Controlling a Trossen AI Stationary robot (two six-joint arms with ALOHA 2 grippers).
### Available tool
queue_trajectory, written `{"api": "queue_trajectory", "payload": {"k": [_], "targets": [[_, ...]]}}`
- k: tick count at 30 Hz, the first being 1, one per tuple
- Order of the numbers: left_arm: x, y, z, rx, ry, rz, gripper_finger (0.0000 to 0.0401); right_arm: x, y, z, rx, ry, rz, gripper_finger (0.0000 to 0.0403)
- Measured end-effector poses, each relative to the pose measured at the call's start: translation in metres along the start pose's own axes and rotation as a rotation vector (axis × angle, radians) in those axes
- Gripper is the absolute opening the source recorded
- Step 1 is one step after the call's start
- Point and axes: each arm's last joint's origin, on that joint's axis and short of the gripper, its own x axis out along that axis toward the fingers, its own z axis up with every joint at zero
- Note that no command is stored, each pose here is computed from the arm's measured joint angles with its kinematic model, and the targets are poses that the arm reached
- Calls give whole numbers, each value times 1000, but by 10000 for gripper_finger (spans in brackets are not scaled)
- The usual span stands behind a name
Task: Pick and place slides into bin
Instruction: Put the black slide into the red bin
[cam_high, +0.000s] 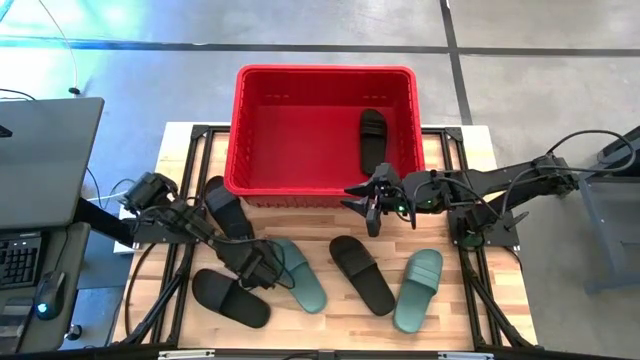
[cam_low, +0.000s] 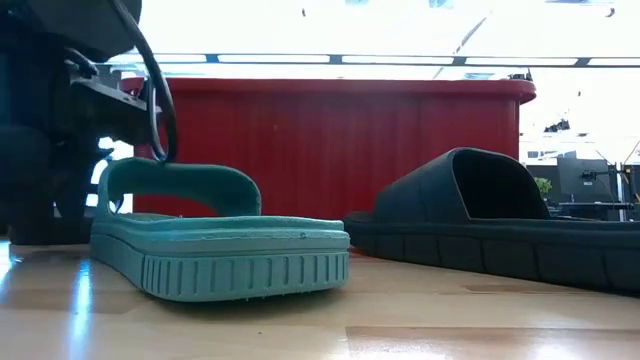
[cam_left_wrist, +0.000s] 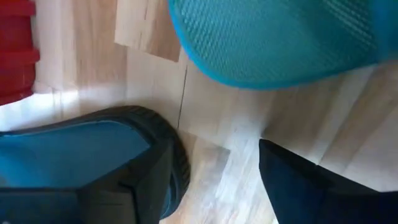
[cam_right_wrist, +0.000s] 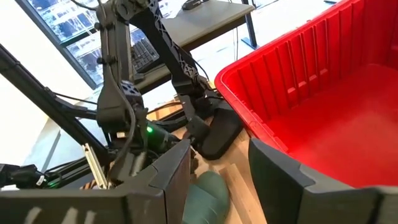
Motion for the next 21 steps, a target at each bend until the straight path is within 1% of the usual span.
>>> {"api": "queue_trajectory", "payload": {"k": [3, 6, 9, 12, 15, 17, 19, 21], "targets": [[8, -1, 4, -11, 26, 13, 223, 0, 0, 0, 3, 1, 0, 149], [9, 0, 6, -20, 39, 6, 210, 0, 0, -1, 1, 5, -2, 150], [0, 2, 7, -15, 71, -19, 192, 0, 0, -1, 1, 5, -3, 151], [-18, 6, 9, -4, 79, -7, 176, 0, 0, -1, -7, 9, -4, 150], [-30, 10, 11, 14, 107, 26, 164, 0, 0, -1, -7, 9, -5, 149], [-39, 12, 13, 15, 96, 54, 159, 0, -1, -1, -8, 9, -6, 150], [-42, 14, 13, 19, 96, 90, 157, 0, -1, -1, -8, 9, -7, 149], [-41, 15, 13, 15, 92, 88, 157, 0, -1, -1, -9, 9, -7, 149]]}}
